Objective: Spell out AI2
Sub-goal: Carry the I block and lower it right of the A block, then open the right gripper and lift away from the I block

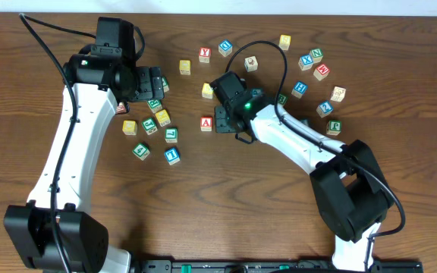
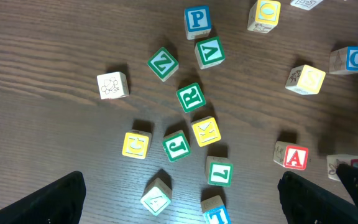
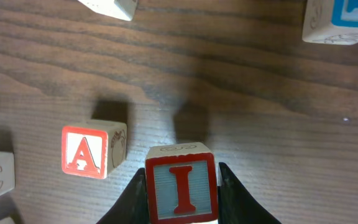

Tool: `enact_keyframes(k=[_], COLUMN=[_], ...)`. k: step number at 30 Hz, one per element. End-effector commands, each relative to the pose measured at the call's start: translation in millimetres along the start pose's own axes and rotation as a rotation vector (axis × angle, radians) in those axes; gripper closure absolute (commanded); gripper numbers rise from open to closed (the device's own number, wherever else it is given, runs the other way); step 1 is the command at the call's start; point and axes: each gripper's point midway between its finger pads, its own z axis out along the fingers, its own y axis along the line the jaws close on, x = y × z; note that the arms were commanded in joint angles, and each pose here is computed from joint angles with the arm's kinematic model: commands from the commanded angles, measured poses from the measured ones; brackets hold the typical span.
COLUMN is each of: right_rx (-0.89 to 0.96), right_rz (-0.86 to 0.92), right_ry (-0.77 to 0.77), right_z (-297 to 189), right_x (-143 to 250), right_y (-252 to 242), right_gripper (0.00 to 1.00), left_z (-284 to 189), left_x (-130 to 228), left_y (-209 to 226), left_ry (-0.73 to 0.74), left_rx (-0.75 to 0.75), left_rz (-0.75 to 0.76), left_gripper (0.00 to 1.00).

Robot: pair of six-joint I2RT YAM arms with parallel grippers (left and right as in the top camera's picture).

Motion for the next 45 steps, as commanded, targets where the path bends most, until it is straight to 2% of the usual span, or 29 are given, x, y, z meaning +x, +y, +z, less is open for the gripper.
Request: enact_keyframes(k=[1, 17, 38, 42, 45], right_rx=[0.043, 0.077, 0.071, 0.067, 0.054], right_rz=[-0.007, -0.017, -0.008, -0.008, -0.008], right_ry=[-0.010, -0.081, -0.097, -0.094, -0.093], right_z=[8, 15, 32, 32, 32], right_x=[8, 11, 13, 13, 13], right_y=[-2, 1, 2, 3, 6], right_gripper=[0.81, 0.76, 0.70, 0.63, 0.55], left_z=[-9, -9, -9, -9, -9], left_x=[-8, -8, -8, -8, -8], left_y=[3, 3, 3, 3, 3], left_ry=[-0.031, -0.031, -0.031, -0.030, -0.030], left_rx=[-0.009, -0.009, -0.009, -0.009, -0.009], left_rz=[0.000, -0.001, 0.000, 0.000, -0.001], left_gripper=[0.02, 0.02, 0.02, 0.02, 0.02])
